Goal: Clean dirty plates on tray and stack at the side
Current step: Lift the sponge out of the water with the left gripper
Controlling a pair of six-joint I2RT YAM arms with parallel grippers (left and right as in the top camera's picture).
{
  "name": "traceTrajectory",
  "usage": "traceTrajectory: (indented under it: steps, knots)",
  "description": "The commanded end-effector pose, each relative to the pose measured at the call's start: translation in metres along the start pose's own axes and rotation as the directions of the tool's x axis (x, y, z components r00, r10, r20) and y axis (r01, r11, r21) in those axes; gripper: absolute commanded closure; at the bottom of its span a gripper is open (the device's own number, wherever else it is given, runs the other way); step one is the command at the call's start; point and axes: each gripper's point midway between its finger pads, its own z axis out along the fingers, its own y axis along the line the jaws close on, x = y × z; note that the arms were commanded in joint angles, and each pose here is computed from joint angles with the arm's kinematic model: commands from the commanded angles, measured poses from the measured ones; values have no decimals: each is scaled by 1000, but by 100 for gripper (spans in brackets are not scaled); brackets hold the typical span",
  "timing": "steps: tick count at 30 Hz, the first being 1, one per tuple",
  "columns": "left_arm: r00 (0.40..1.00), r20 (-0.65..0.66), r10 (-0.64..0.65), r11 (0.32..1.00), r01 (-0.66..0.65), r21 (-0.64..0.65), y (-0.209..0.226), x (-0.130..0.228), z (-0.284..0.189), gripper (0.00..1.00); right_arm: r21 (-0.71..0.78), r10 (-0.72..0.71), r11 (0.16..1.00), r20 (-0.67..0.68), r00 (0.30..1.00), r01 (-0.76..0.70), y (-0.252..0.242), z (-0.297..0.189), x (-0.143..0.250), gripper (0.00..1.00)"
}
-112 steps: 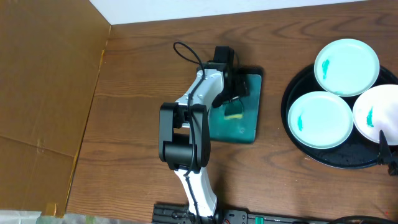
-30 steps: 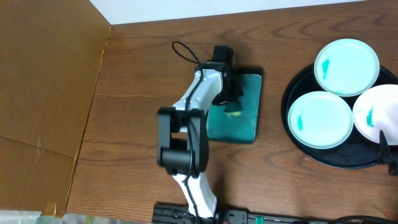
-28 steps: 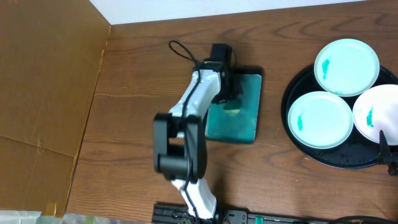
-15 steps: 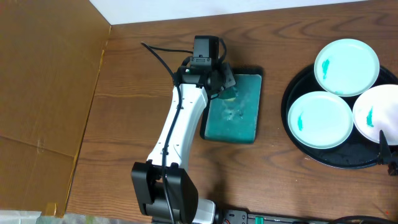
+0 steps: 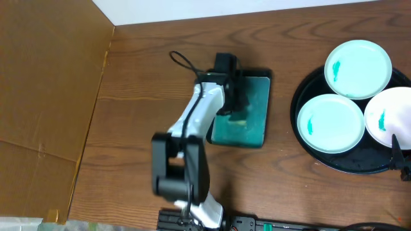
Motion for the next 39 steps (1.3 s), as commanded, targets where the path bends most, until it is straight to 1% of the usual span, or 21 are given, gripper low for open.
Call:
traceTrajectory:
  steps: [1,4,7,9,12,14,16,19,22,25,28,30,32,36,37,39]
  knots:
    - [978,207,-9,994,-13,104,-19,-35,-76,93,-9,5,1000,0,1000,-5,2,0,0,1]
    - [959,282,-18,990,-22,139,-21,-40,-105,93,-9,5,1000,0,1000,-5,2,0,0,1]
    - [958,285,-19,991,-20,131,-19,-39,-105,93,-9,5,1000,0,1000,-5,2,0,0,1]
    - [969,245,-10,996,-11,85,-11,-29,-84,93,-9,5,1000,0,1000,-5,2,0,0,1]
    - [987,163,4,1000,-5,8,0,-9,-33,93,-9,5,1000,0,1000,-5,2,0,0,1]
    - [996,92,9,1000,-9,-3,2,5,-1,93,-9,5,1000,0,1000,-5,2,0,0,1]
    - [999,43,12,1000,-12,1,0,10,9,93,-9,5,1000,0,1000,-5,2,0,0,1]
    - [998,63,20,1000,-21,10,-5,0,-8,93,-9,5,1000,0,1000,-5,2,0,0,1]
    - [990,142,24,998,-31,47,-14,-18,-50,93,-9,5,1000,0,1000,-5,2,0,0,1]
    - [969,245,18,995,-42,93,-20,-28,-88,93,-9,5,1000,0,1000,-5,2,0,0,1]
    - [958,288,13,995,-40,91,-18,-32,-100,93,-9,5,1000,0,1000,-5,2,0,0,1]
    - [966,257,16,997,-36,73,-14,-26,-87,93,-9,5,1000,0,1000,-5,2,0,0,1]
    - [983,186,11,999,-19,44,-9,-10,-57,93,-9,5,1000,0,1000,-5,2,0,0,1]
    - [999,39,27,1000,-26,-17,3,22,8,93,-8,5,1000,0,1000,-5,2,0,0,1]
    - [1000,0,27,999,-27,-28,5,28,17,93,-9,5,1000,0,1000,-5,2,0,0,1]
    - [999,-23,27,999,-28,-38,5,29,18,93,-9,5,1000,0,1000,-5,2,0,0,1]
